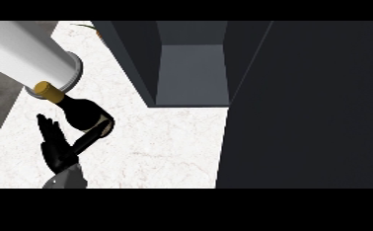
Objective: Pick up the wine, place it into the cabinet and close the cabinet
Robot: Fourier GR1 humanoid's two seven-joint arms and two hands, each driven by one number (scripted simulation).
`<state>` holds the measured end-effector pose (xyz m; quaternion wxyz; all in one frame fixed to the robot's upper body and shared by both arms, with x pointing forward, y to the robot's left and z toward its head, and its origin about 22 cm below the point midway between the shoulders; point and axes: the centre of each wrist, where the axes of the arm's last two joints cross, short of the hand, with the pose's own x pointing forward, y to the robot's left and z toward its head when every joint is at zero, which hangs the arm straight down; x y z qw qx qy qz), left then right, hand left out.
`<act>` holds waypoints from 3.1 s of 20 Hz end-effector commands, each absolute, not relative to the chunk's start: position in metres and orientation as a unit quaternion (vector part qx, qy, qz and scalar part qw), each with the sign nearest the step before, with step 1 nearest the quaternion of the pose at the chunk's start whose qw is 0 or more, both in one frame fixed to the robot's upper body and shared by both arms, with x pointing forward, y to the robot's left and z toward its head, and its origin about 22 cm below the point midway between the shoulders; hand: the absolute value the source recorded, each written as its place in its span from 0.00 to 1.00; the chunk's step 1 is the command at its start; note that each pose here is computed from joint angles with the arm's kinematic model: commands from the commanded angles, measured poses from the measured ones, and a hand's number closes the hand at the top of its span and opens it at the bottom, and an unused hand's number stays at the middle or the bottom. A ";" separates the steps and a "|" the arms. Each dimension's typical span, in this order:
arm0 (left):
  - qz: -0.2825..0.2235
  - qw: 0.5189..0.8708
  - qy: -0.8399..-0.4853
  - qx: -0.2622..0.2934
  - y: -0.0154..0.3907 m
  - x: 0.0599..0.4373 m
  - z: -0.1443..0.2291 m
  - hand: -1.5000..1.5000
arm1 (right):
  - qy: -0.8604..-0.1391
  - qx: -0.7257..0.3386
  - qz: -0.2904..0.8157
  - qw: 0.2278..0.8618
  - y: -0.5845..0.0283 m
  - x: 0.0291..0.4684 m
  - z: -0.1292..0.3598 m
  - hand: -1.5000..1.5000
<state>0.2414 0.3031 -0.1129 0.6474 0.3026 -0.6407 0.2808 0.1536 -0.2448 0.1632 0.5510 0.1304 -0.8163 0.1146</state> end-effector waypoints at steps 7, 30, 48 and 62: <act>0.336 0.640 -0.653 0.225 0.287 0.250 -0.135 1.00 | -0.829 0.149 0.104 0.529 -0.239 0.126 0.183 0.00; 0.121 0.648 -0.752 -0.025 0.323 0.210 -0.160 1.00 | -0.819 0.143 0.108 0.545 -0.246 0.136 0.169 0.00; 0.098 0.630 -0.766 -0.080 0.235 0.191 -0.055 1.00 | -0.822 0.145 0.102 0.542 -0.237 0.137 0.167 0.00; 0.070 0.619 -0.779 -0.079 0.164 0.235 0.020 1.00 | -0.827 0.133 0.104 0.537 -0.252 0.129 0.182 0.00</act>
